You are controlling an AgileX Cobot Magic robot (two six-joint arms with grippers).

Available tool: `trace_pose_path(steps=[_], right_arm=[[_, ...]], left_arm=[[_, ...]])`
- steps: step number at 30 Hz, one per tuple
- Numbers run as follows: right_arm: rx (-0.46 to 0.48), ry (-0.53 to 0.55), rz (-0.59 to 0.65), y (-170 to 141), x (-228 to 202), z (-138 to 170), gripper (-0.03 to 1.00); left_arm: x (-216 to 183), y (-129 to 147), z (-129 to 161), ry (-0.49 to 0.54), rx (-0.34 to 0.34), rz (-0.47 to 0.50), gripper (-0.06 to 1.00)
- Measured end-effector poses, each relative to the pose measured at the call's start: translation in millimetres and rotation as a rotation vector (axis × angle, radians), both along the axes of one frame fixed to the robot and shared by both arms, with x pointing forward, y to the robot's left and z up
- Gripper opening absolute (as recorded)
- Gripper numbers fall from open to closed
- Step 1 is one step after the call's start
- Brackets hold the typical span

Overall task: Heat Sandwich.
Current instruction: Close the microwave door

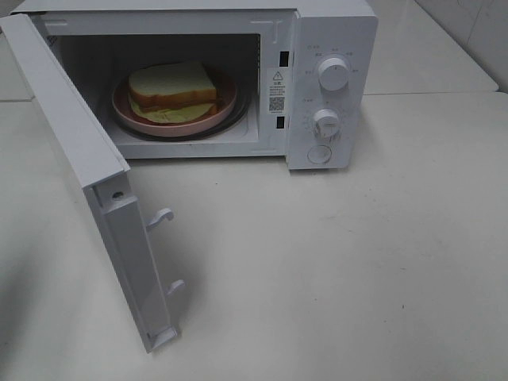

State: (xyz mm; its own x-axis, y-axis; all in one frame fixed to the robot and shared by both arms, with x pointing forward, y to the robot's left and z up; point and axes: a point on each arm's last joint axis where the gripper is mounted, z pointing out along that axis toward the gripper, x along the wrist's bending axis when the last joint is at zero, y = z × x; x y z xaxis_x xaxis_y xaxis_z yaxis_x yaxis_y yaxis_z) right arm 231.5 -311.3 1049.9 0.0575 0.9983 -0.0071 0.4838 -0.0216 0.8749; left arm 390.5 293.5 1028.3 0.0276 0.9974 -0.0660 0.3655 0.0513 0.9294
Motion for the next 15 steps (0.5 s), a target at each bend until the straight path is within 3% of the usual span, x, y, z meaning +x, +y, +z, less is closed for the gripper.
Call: trace_pose_path(steps=[9,15], right_arm=[[0.000,0.000,0.000,0,0,0,0.76],[0.000,0.000,0.000,0,0,0,0.76]], left_arm=[[24,0,-20,-0.131,0.012,0.010,0.00],[46,-6,-33,-0.217,0.081,-0.065,0.00]])
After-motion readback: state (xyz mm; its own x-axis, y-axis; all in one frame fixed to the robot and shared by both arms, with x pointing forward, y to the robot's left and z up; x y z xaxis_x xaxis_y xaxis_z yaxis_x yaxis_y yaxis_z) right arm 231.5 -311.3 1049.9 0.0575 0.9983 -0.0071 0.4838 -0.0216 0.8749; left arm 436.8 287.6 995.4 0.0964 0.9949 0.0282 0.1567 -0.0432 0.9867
